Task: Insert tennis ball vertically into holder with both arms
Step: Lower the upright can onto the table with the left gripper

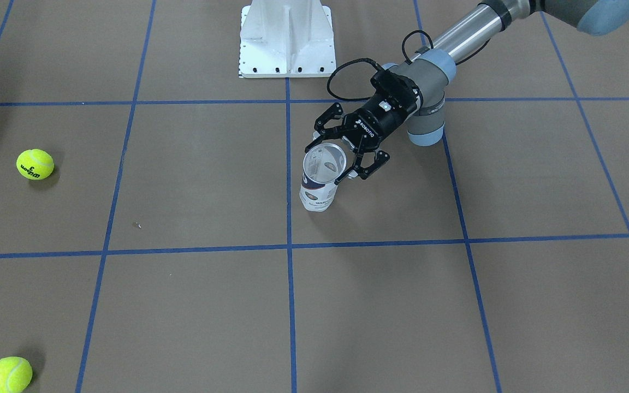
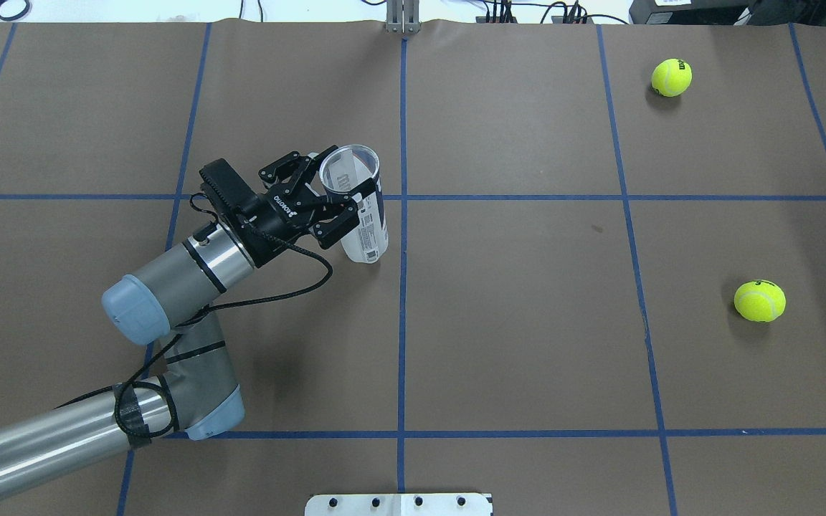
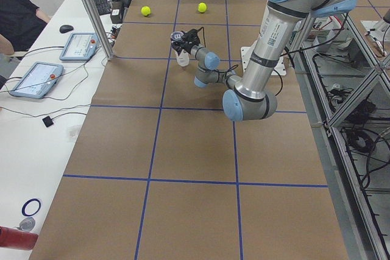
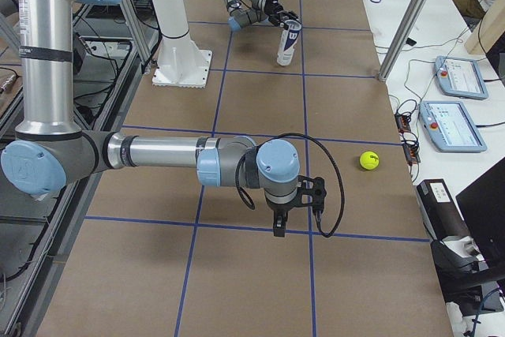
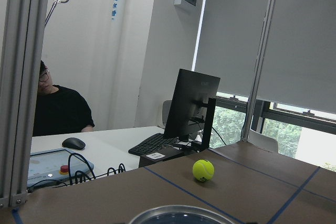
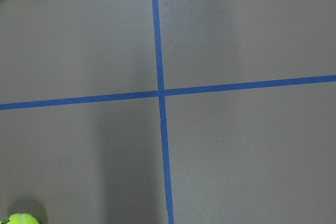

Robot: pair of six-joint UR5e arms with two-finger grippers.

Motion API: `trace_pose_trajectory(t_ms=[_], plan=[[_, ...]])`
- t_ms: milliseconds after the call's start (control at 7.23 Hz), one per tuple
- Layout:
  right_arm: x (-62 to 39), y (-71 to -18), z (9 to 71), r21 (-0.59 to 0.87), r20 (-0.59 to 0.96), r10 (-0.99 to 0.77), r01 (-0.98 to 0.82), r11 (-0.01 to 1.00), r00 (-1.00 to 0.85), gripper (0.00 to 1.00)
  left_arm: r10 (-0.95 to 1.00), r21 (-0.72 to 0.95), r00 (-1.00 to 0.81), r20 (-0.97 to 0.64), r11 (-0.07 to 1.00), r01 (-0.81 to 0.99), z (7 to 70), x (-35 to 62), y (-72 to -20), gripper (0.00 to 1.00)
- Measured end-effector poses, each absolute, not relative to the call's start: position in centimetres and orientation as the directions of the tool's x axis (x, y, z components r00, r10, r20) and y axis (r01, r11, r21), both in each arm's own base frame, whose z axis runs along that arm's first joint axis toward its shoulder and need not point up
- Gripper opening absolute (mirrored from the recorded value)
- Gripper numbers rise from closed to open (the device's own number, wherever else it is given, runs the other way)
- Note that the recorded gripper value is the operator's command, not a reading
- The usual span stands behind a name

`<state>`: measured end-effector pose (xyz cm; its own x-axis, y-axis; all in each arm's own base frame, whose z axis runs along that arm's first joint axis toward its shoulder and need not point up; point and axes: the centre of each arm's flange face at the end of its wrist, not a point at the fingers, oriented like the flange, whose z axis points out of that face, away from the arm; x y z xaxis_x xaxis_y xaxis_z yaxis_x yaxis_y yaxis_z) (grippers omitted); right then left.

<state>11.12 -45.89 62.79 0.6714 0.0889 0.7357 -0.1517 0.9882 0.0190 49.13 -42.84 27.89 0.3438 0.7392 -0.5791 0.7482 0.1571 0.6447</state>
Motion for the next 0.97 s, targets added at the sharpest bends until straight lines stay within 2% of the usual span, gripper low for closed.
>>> trace_pose_trajectory(t_ms=[691, 968], plan=[[11.11, -45.75, 62.95, 0.016, 0.736, 0.091, -0.152, 0.988, 0.671, 0.99, 0.740, 0.650, 0.342, -0.580, 0.167, 0.742, 28.48, 49.81, -42.47, 0.48], [11.10, -45.74, 63.05, 0.014, 0.736, 0.093, -0.152, 0.988, 0.671, 0.99, 0.742, 0.646, 0.338, -0.580, 0.165, 0.746, 28.14, 49.90, -42.46, 0.65]])
